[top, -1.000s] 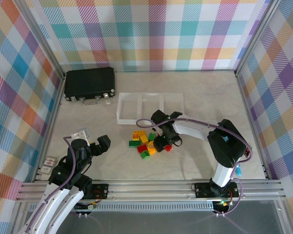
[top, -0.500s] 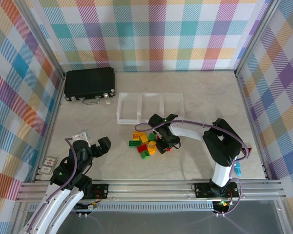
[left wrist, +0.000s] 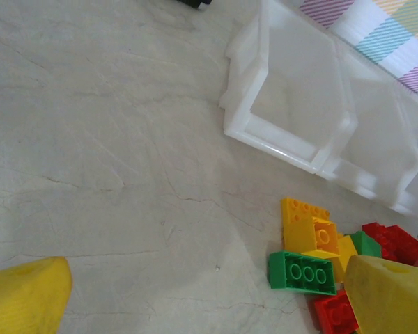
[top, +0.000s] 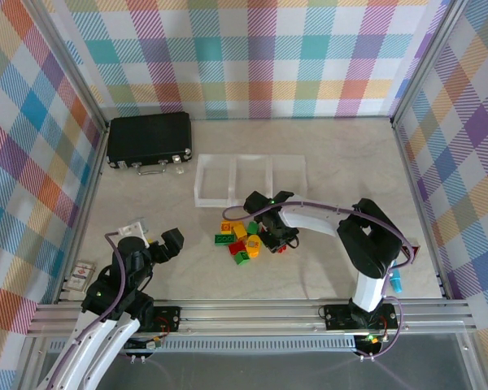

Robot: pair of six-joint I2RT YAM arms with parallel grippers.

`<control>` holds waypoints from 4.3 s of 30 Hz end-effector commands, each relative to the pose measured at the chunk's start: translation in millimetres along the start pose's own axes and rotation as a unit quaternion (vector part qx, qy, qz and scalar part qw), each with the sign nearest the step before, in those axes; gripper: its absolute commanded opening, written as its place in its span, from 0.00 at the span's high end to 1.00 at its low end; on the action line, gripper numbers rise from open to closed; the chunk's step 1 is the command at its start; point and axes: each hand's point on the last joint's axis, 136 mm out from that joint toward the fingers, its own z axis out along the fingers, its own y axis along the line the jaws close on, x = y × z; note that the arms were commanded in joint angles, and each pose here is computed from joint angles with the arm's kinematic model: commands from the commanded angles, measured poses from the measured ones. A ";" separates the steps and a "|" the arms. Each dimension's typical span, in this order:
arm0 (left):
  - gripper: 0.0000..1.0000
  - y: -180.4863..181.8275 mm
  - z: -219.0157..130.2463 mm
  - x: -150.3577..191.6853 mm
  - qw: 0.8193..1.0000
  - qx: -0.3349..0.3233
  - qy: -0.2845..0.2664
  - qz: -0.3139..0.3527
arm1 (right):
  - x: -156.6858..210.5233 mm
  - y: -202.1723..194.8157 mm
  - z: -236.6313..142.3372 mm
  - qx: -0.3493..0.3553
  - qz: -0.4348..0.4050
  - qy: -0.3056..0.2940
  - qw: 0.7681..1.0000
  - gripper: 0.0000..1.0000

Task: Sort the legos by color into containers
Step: Pick up the lego from the bottom-center of the table, then place the lego in the container, then pick up the lego from the center of the table.

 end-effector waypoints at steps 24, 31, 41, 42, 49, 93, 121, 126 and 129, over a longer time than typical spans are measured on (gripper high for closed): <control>0.00 -0.1 4.0 5.9 1.000 -0.011 0.026 0.011 | -116.6 -121.4 -138.1 -0.011 0.166 -0.212 0.963 0.76; 0.00 8.4 -0.4 -5.1 0.999 -0.038 -0.001 0.005 | -141.5 -138.0 -106.1 -0.015 0.176 -0.190 0.966 0.77; 0.00 14.5 -7.3 -10.8 0.999 -0.046 -0.025 -0.011 | -153.0 -140.4 -68.0 -0.027 0.183 -0.162 0.969 0.77; 0.00 13.6 -8.7 -11.7 0.999 -0.041 -0.029 -0.012 | -153.7 -140.3 -65.2 -0.029 0.184 -0.159 0.970 0.76; 0.00 5.6 -13.6 -10.5 0.999 -0.007 -0.034 -0.018 | -156.8 -137.7 -48.2 -0.036 0.186 -0.145 0.971 0.72; 0.00 -18.2 12.2 8.2 0.998 0.012 0.062 0.020 | -16.9 -78.7 -75.8 -0.025 0.480 -0.146 0.865 0.27; 0.00 -10.3 10.1 7.3 0.999 -0.001 0.050 0.021 | -32.9 -39.3 -23.9 -0.042 0.503 -0.120 0.855 0.39; 0.00 -8.5 9.7 5.2 0.999 -0.006 0.044 0.021 | -32.8 -35.4 -14.3 -0.037 0.502 -0.111 0.857 0.42; 0.00 -8.5 9.2 4.7 0.999 -0.006 0.042 0.020 | -32.6 -34.4 -10.0 -0.036 0.502 -0.107 0.858 0.45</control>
